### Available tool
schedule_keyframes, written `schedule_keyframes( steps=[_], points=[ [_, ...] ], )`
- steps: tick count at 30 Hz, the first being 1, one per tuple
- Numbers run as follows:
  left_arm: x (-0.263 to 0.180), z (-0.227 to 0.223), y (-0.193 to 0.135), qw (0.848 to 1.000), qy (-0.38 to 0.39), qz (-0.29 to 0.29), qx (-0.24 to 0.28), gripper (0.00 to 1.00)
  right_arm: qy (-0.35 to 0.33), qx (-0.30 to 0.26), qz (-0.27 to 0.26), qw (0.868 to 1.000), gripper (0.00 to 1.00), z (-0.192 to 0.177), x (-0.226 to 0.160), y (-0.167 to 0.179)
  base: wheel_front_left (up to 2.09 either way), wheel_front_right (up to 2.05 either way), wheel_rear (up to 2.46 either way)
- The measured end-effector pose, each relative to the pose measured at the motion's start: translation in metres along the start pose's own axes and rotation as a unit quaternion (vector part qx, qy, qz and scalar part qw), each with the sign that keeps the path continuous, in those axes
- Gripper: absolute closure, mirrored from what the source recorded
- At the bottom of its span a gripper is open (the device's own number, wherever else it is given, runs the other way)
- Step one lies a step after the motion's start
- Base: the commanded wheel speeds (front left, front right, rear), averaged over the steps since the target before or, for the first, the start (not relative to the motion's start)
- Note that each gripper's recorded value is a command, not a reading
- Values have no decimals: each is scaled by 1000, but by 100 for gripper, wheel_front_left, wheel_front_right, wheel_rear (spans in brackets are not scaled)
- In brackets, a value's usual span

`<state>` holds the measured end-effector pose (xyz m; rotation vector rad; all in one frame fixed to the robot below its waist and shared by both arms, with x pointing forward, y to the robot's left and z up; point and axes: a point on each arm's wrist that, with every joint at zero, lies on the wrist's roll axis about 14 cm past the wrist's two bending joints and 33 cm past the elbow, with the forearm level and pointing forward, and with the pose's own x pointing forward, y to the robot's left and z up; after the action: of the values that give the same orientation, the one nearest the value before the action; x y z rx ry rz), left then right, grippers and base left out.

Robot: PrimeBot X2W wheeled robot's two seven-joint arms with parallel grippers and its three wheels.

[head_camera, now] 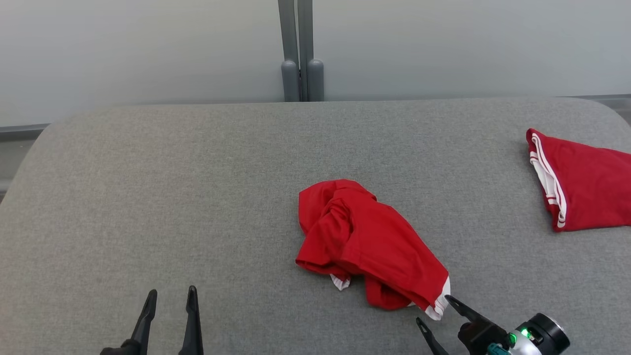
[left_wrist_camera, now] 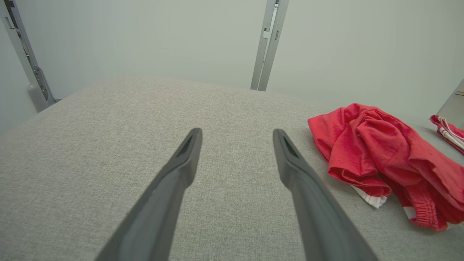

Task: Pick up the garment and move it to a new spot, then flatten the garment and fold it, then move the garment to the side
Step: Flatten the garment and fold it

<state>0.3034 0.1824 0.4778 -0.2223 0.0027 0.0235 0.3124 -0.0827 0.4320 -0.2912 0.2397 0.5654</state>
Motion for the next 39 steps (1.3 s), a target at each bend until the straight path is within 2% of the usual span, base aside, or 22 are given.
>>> schedule_keyframes(
  steps=[5,6,7,8,12,14,16,18,20,25,28,32,34,39],
  points=[
    [7,1,-2,1000,-1,-1,-2,0,10,-33,6,999,0,0,11,-5,0,0,0],
    [7,0,-1,1000,0,0,-3,0,17,-42,6,999,16,-1,13,-7,0,0,0],
    [8,-1,-1,1000,2,2,-4,0,22,-52,10,998,55,-2,15,-8,0,0,0],
    [9,-1,0,1000,3,3,-4,0,23,-55,11,998,100,-2,16,-9,0,0,0],
    [10,-3,0,1000,5,4,-6,0,35,-40,-2,999,100,2,22,-19,0,0,0],
    [10,-3,0,1000,5,5,-6,0,15,23,-3,1000,100,20,27,-14,0,0,0],
    [9,-2,2,1000,4,9,-8,0,-10,96,19,995,100,47,31,1,0,0,0],
    [9,-1,2,1000,2,10,-8,0,-47,162,57,984,100,83,31,17,0,0,0],
    [10,-1,1,1000,1,10,-15,0,-76,226,97,966,100,120,30,22,0,0,0],
    [17,4,-9,1000,-8,-1,-25,0,-127,309,150,930,100,182,32,14,0,0,0],
    [19,6,-10,1000,-11,1,-29,0,-153,329,186,913,100,215,35,15,0,0,0],
    [18,8,-10,999,-14,8,-33,0,-172,339,225,897,100,243,39,16,0,0,0],
    [16,8,-9,999,-15,11,-34,0,-191,354,252,880,100,261,39,21,0,0,0],
    [11,11,-6,999,-20,20,-36,0,-240,363,276,857,100,303,43,16,0,0,0]
  ],
)
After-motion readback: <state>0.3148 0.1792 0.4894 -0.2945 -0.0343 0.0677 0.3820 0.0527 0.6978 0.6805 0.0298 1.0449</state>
